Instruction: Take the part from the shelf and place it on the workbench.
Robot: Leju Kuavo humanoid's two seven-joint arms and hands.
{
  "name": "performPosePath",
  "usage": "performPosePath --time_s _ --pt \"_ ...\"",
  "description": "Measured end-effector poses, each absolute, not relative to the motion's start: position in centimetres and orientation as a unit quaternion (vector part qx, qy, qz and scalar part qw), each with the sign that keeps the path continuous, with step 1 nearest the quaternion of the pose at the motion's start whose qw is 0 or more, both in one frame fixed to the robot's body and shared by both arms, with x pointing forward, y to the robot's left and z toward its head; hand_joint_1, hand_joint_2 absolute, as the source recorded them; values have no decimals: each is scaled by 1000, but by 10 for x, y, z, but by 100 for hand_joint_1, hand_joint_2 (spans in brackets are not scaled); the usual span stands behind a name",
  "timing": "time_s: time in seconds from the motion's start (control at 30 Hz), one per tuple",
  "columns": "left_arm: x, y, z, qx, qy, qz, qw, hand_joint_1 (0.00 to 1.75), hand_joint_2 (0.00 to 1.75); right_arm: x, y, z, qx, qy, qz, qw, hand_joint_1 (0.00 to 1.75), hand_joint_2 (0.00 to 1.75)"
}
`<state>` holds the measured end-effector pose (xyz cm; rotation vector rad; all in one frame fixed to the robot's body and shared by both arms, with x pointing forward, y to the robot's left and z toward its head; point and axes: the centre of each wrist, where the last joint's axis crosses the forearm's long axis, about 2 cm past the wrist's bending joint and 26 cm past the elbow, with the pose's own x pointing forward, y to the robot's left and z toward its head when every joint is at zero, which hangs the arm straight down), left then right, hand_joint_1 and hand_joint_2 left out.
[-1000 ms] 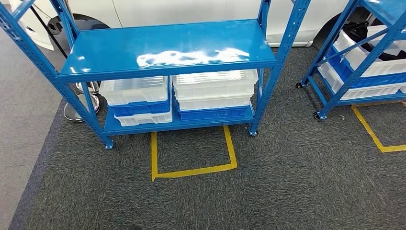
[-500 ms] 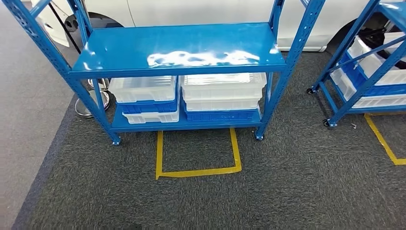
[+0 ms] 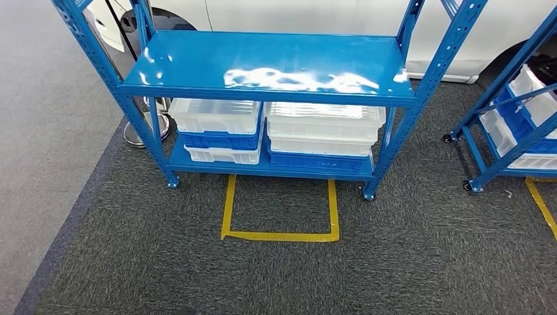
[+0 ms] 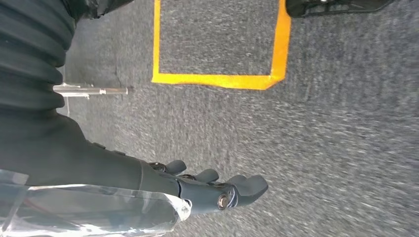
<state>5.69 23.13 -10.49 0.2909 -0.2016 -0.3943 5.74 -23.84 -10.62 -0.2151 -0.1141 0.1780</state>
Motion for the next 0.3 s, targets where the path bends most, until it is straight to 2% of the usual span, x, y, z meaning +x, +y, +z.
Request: performPosePath --time_s 0.3 --pt "55 231 -105 139 -99 -197 965 0 175 58 -238 -106 -109 -45 79 990 0 175"
